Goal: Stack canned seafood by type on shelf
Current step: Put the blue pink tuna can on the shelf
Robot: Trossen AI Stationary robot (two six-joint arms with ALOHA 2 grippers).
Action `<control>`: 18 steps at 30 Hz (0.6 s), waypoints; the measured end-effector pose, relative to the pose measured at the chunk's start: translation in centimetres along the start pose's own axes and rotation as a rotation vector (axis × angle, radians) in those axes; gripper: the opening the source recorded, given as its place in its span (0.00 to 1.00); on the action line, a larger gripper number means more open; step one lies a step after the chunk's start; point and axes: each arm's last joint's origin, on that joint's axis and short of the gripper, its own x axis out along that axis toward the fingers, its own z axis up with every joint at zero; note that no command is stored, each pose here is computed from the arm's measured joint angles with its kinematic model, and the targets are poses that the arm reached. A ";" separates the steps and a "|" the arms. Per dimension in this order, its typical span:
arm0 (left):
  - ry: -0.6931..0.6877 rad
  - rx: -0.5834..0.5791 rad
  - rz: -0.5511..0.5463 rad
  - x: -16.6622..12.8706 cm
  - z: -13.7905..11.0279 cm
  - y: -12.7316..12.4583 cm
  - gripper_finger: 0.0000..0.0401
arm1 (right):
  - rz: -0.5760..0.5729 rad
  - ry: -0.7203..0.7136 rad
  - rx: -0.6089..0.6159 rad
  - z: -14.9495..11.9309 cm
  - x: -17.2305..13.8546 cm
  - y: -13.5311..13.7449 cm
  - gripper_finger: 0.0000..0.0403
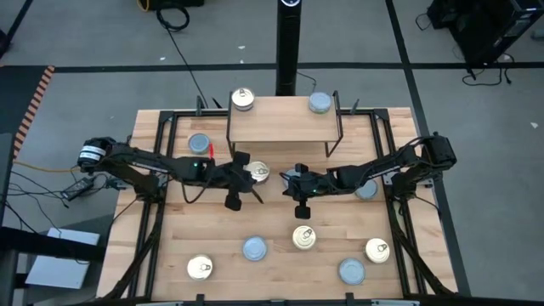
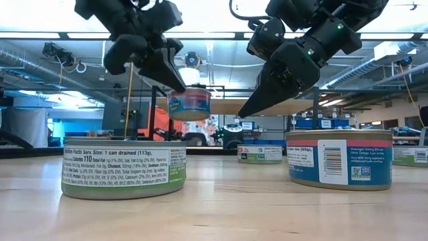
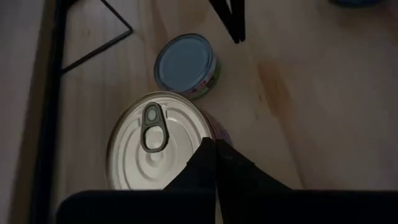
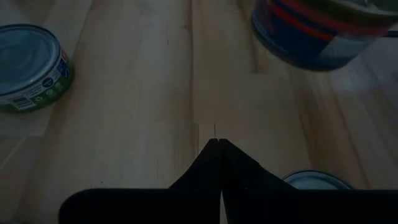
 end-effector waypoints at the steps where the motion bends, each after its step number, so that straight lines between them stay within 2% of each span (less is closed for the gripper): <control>1: 0.010 0.007 0.013 -0.2 0.3 0.0 0.00 | 0.000 0.000 0.000 0.0 0.0 0.0 0.02; 9: 0.033 0.029 0.059 -1.7 2.1 0.8 0.00 | 0.000 -0.003 0.000 0.0 0.0 0.0 0.02; 18: 0.061 0.039 0.157 -2.5 3.0 3.1 0.00 | 0.006 -0.003 -0.004 0.0 0.0 0.3 0.02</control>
